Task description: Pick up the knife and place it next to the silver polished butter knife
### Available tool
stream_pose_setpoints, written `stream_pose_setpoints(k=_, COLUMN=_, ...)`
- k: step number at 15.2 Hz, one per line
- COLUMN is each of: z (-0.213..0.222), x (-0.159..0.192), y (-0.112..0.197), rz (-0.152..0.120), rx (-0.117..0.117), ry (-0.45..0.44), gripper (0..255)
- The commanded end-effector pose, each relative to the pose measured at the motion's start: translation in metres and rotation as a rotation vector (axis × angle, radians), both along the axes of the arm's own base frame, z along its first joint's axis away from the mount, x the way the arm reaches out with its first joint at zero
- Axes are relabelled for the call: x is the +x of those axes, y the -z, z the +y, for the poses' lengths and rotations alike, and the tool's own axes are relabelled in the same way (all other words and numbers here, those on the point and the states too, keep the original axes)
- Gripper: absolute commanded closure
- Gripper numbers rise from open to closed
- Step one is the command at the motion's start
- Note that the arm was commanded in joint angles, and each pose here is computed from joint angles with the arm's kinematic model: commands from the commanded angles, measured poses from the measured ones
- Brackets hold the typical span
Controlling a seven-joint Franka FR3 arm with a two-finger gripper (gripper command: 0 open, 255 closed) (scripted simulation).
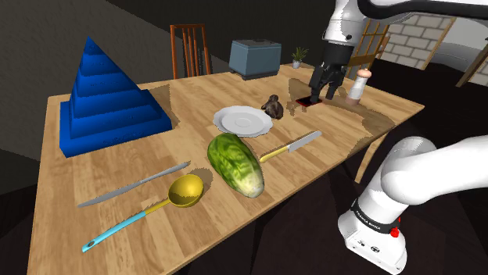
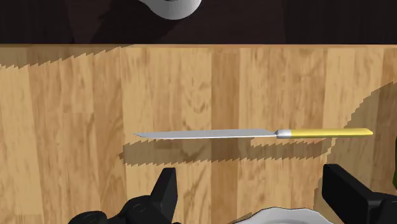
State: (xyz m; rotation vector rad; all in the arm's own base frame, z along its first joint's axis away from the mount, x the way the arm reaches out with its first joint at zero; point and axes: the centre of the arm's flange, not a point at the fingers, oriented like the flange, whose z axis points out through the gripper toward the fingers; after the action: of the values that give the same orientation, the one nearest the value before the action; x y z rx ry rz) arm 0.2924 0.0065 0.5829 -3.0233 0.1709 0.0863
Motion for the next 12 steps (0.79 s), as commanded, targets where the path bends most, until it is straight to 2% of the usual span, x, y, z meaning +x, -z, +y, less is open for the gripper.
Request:
stream_pose_setpoints(k=1, z=0.000, x=0.000, y=0.000, rz=0.000, rx=0.000, ry=0.000, gripper=0)
stream_pose_setpoints(k=7, z=0.044, x=0.026, y=0.071, rz=-0.013, rx=-0.055, ry=-0.843, gripper=0)
stream_pose_setpoints(k=12, z=0.082, x=0.018, y=0.131, rz=-0.023, rx=-0.099, ry=-1.524, gripper=0)
